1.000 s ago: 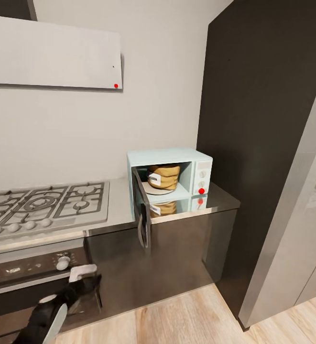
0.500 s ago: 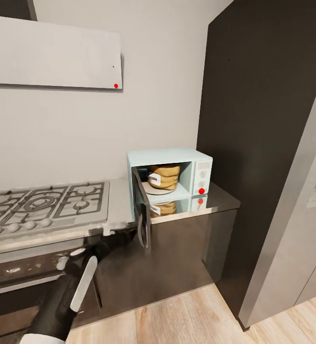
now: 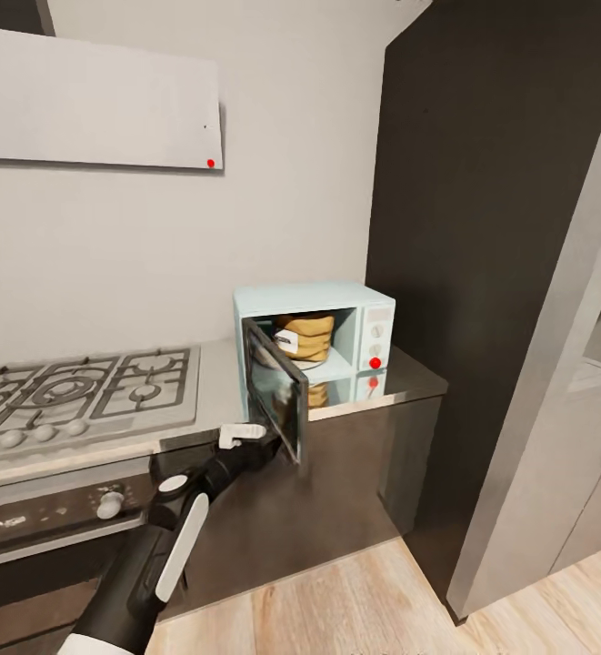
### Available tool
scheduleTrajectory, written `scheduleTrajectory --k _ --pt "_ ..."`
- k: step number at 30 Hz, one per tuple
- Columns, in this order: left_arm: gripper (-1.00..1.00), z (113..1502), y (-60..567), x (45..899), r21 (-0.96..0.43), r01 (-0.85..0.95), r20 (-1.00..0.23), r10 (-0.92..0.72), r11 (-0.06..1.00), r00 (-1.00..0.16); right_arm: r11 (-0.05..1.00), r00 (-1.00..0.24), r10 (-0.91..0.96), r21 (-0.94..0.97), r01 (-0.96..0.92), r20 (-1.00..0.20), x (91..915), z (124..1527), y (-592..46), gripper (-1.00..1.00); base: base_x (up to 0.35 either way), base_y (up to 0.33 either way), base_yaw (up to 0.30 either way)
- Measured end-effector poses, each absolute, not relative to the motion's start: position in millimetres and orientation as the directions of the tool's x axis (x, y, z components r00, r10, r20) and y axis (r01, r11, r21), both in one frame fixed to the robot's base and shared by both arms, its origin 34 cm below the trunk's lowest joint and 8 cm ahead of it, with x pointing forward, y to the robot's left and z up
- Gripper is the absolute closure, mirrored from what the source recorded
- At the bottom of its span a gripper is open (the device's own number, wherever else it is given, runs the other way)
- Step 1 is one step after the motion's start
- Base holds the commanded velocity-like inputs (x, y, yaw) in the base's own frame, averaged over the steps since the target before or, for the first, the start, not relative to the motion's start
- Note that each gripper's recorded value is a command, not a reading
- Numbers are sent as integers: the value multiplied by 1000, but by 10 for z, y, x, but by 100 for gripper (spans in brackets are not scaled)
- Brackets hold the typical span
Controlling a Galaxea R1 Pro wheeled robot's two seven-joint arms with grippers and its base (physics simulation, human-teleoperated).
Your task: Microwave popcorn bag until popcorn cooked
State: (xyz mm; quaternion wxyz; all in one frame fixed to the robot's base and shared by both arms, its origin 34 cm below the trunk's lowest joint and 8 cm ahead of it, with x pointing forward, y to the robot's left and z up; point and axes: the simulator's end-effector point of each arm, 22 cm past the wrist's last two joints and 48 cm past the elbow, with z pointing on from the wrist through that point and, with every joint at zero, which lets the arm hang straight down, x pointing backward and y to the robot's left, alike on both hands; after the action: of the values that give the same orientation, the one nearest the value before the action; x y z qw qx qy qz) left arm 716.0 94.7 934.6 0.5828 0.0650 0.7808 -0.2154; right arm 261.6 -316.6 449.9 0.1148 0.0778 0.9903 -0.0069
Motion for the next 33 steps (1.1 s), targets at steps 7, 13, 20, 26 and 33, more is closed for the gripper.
scheduleTrajectory --k 7,13,20,26,33 --pt "-100 9474 781 7154 -236 374 -953 -139 897 -268 988 -961 154 4 157 -230 2620 4500 -3171 -100 0 0 -241" --pt "-100 9481 618 7126 -206 390 -960 -109 897 -258 988 -961 154 3 157 -231 2621 4501 -3177 -100 0 0 -243" --pt "-100 9495 613 7127 -210 387 -960 -114 898 -256 987 -961 154 2 158 -230 2618 4501 -3184 -100 0 0 -245" --pt "-100 9485 747 7188 -201 310 -959 -123 929 -254 987 -961 157 -1 161 -229 2615 4502 -3209 -100 0 0 -172" --pt "-100 9463 771 7199 -179 256 -961 -113 950 -252 987 -961 157 0 161 -228 2614 4502 -3207 -100 1 0 -7"
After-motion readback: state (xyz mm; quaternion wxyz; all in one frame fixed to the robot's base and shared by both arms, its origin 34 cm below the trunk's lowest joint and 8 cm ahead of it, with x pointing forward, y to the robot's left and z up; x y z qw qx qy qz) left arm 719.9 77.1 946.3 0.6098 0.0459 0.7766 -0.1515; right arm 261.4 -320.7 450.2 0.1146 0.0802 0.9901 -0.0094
